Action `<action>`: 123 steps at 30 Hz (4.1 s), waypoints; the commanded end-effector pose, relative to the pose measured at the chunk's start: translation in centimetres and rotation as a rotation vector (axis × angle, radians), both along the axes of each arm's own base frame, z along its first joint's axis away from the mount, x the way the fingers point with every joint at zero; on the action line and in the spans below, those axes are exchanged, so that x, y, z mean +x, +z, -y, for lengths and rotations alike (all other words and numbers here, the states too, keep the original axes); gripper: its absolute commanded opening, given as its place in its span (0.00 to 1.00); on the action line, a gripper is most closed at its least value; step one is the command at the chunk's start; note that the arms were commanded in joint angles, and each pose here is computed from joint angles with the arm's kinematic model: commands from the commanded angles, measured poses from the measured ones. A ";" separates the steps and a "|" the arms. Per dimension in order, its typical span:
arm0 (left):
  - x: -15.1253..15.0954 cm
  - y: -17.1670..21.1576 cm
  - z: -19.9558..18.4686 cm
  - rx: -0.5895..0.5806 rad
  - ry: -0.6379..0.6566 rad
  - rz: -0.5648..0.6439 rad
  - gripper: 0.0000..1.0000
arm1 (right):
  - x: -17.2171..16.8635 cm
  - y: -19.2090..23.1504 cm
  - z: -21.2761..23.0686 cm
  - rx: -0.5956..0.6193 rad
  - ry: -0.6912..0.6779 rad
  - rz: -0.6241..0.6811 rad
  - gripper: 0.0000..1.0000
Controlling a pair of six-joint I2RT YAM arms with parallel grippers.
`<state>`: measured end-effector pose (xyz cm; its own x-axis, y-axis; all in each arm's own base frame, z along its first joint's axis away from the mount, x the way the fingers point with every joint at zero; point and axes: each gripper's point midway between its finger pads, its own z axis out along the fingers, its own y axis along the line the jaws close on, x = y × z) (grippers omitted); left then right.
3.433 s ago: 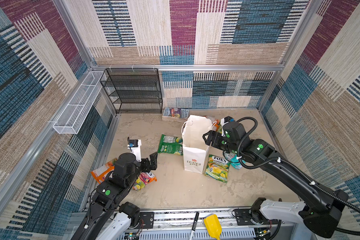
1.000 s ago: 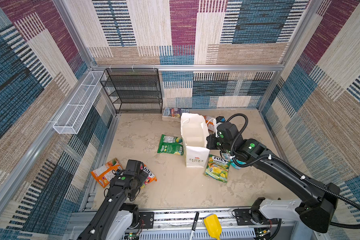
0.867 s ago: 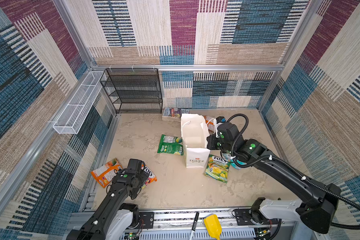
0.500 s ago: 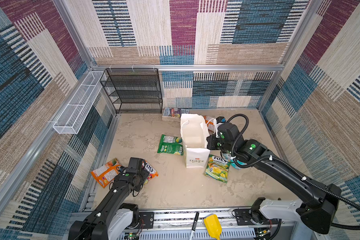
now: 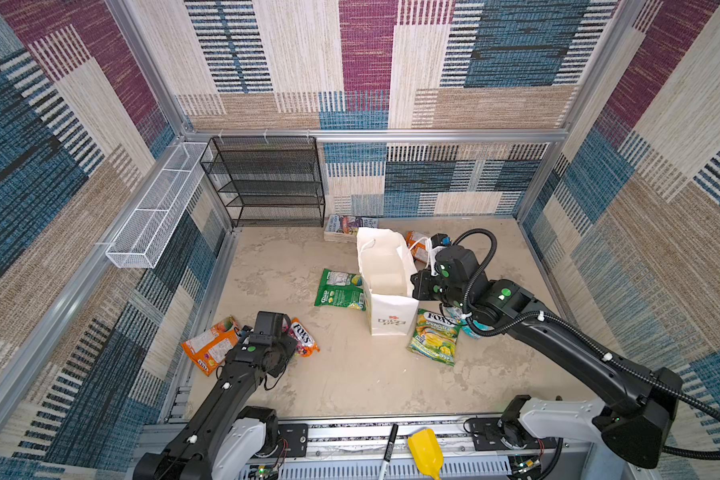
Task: Place the snacks into the paper bag
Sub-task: 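Grasp the Fox's Fruits candy bag with the left gripper and lift it, then lower the Fox's Fruits bag into the paper bag and open the left gripper, then move the left gripper to the orange snack bag nearest it and grasp it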
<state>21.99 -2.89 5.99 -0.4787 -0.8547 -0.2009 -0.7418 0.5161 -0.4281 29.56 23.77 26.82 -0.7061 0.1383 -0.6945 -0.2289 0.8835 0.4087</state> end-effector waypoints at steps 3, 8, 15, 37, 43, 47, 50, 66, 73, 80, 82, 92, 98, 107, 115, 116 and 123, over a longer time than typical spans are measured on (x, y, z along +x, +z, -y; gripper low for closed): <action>1.6 4.3 0.7 0.007 -0.099 0.101 0.04 | 0.2 1.1 -0.4 0.029 0.001 0.011 0.00; 3.7 9.6 2.0 0.037 -0.253 0.201 0.00 | 0.2 0.5 -0.3 0.007 -0.013 -0.027 0.00; 7.1 20.8 4.8 0.030 -0.465 0.443 0.00 | -0.3 0.3 -0.3 0.025 -0.008 -0.052 0.00; 9.1 45.2 25.2 -0.187 -0.934 1.031 0.00 | -0.3 0.0 -1.5 0.082 -0.002 -0.099 0.00; 9.9 41.0 29.7 -0.242 -0.908 0.973 0.00 | -0.3 -0.1 -1.6 0.102 -0.012 -0.108 0.00; 10.7 37.1 28.9 -0.203 -0.845 0.934 0.00 | -0.4 0.1 -1.1 0.104 -0.032 -0.099 0.00; 10.9 35.5 27.1 -0.149 -0.777 0.942 0.00 | -0.4 0.2 -0.9 0.104 -0.040 -0.095 0.00; 12.3 26.9 23.6 0.246 -0.834 0.630 0.00 | -0.3 0.0 -0.8 0.103 -0.048 -0.089 0.00; 13.0 24.8 23.4 0.346 -0.878 0.518 0.00 | -0.1 -0.4 -1.0 0.095 -0.042 -0.094 0.00; 12.9 23.4 23.7 0.406 -0.907 0.447 0.02 | -0.1 -0.4 -0.9 0.094 -0.049 -0.089 0.00; 12.9 23.6 23.5 0.437 -0.906 0.439 0.12 | 0.0 -0.4 -0.9 0.093 -0.049 -0.090 0.00; 12.0 27.8 25.6 0.339 -0.992 0.550 0.77 | 0.1 -0.4 -0.6 0.088 -0.067 -0.082 0.00; 10.4 33.4 25.1 0.299 -1.019 0.695 0.87 | 0.0 -0.5 -0.3 0.081 -0.074 -0.084 0.00; 6.0 37.2 14.9 0.503 -0.869 0.687 0.99 | 0.0 -0.4 -0.1 0.082 -0.074 -0.072 0.00; 1.8 30.3 2.1 0.449 -0.514 0.449 0.99 | 0.0 -0.7 -0.5 0.071 -0.051 -0.068 0.00; 1.5 28.7 1.0 0.435 -0.474 0.401 0.99 | 0.0 -0.8 -0.5 0.070 -0.047 -0.070 0.00; 1.9 17.5 -4.1 0.277 -0.233 0.136 0.99 | -0.2 -0.7 -0.9 0.086 -0.024 -0.064 0.00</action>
<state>23.54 1.26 25.95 -0.6253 -0.5214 -0.5806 -0.4808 0.8435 -0.2395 29.51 24.20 25.83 -0.7456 0.2254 -0.6271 -0.1501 0.8600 0.4876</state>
